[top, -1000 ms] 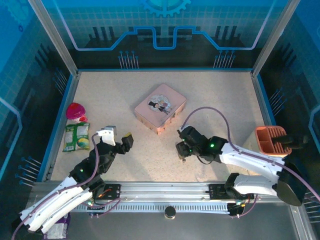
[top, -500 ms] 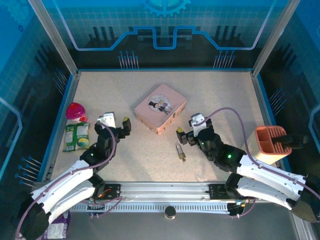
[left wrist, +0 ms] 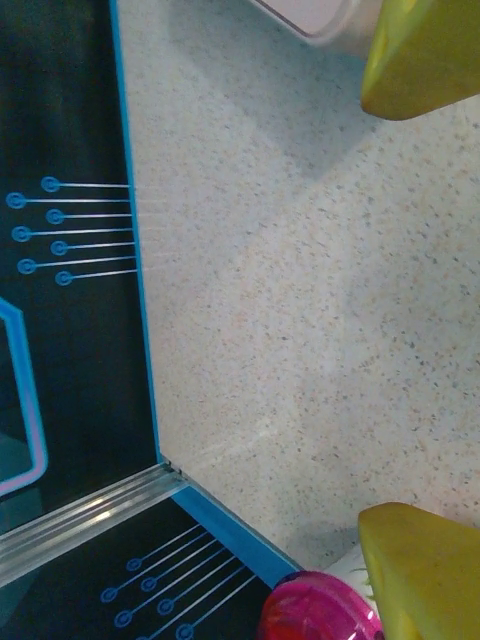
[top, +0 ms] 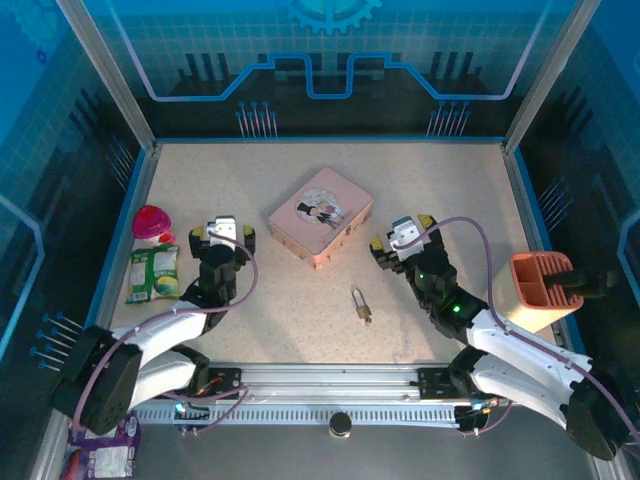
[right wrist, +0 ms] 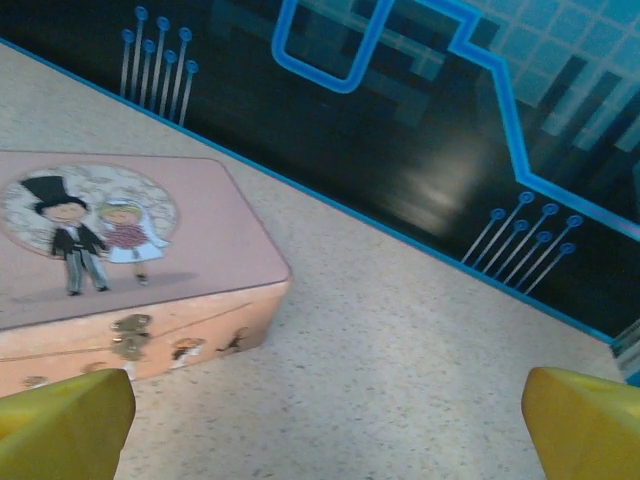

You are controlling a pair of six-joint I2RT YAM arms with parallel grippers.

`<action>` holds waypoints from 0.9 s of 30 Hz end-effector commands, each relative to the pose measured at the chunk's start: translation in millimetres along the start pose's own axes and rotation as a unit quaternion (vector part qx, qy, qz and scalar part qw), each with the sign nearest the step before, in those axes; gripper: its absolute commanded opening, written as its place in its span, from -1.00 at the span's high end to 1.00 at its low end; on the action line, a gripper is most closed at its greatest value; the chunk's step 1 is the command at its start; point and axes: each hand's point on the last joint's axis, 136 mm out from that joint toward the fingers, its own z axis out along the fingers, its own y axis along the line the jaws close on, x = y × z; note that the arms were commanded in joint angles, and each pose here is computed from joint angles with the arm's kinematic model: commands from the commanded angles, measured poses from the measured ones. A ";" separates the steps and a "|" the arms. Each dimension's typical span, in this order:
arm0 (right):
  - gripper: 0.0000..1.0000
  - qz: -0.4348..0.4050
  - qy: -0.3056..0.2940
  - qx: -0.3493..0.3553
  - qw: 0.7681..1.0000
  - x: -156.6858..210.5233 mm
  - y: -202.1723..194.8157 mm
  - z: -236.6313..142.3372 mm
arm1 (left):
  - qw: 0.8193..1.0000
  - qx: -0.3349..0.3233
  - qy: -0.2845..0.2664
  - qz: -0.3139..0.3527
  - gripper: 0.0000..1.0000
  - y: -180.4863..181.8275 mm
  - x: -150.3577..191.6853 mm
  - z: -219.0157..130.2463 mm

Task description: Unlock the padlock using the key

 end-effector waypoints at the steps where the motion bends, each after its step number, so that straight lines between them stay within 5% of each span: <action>1: -0.99 -0.024 -0.026 0.021 0.999 -0.3 -12.0 5.1 | 0.997 0.042 -0.068 -0.001 -0.98 -9.3 -12.5 4.0; 8: -0.99 -0.031 -0.007 0.023 0.999 25.4 -18.0 19.4 | 0.994 0.060 -0.089 0.008 -0.99 -17.8 6.5 19.0; 27: -0.99 0.045 0.027 0.001 0.999 85.8 -30.0 57.0 | 0.994 0.039 0.039 -0.091 -0.99 17.1 38.6 75.5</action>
